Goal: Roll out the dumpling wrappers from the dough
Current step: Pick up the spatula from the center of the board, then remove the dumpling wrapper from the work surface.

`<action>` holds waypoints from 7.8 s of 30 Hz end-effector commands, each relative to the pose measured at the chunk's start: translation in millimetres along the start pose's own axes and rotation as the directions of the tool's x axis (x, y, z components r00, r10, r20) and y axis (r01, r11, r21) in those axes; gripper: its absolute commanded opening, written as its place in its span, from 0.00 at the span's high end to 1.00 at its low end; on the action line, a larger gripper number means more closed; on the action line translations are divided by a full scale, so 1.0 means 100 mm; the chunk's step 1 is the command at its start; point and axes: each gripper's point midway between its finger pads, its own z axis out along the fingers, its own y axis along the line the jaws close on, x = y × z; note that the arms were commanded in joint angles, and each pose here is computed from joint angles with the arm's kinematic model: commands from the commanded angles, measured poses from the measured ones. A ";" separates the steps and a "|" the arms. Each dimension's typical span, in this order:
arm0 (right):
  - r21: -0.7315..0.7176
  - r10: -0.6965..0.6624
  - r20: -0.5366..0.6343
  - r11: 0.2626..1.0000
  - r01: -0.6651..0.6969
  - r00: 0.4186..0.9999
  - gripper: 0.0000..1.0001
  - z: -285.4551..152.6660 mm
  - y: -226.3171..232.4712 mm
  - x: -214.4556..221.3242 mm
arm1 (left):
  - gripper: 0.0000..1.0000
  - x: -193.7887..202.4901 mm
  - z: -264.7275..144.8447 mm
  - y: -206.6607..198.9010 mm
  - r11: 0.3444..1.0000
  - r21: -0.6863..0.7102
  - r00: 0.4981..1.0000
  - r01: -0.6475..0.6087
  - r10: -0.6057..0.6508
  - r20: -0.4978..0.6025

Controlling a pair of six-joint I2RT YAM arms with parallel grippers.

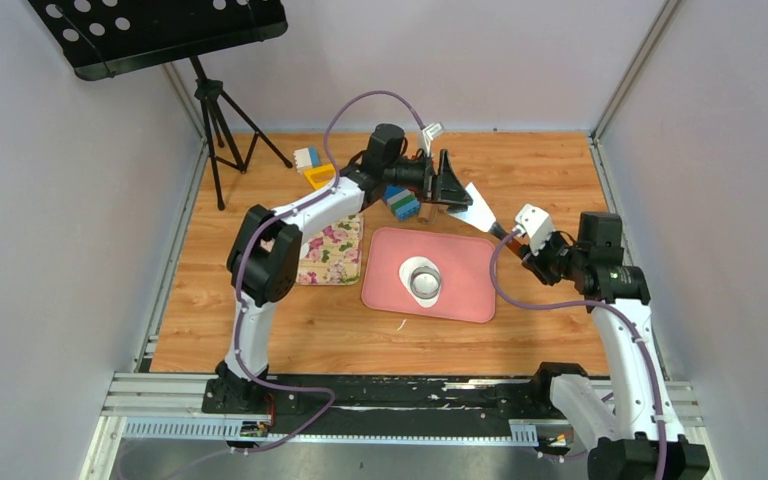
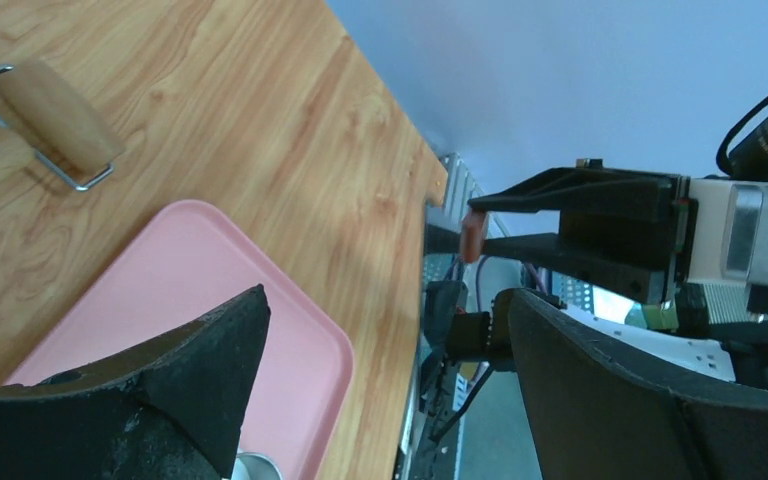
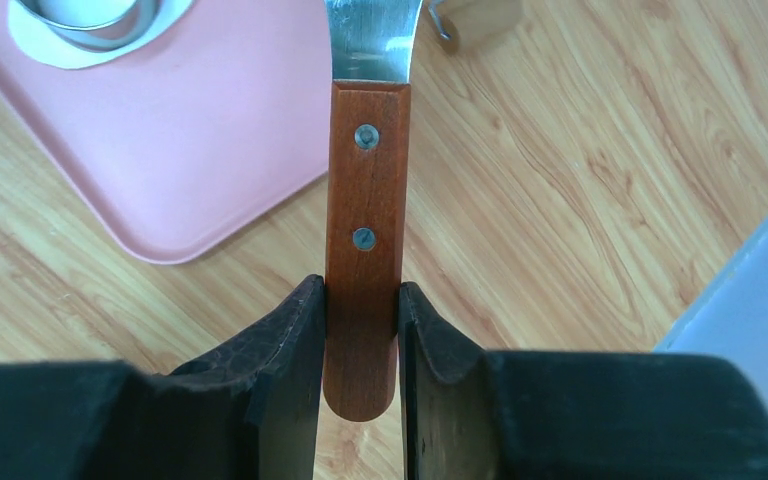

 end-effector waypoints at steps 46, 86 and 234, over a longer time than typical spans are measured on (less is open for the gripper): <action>-0.564 0.597 0.335 0.747 -0.352 0.729 0.00 -0.33 -0.14 -1.12 | 1.00 -0.15 -1.08 -1.55 0.809 0.535 0.965 -0.243 0.148 0.215; -0.851 0.746 0.287 0.486 -0.198 0.601 0.26 -0.35 0.00 -1.54 | 1.00 -0.27 -0.95 -0.89 0.927 0.317 0.883 -0.201 0.031 0.469; -0.351 0.527 -0.008 0.794 -0.496 0.850 1.00 0.17 0.17 -0.93 | 0.25 0.86 -1.25 1.80 0.584 -0.717 0.922 -0.381 0.291 -0.254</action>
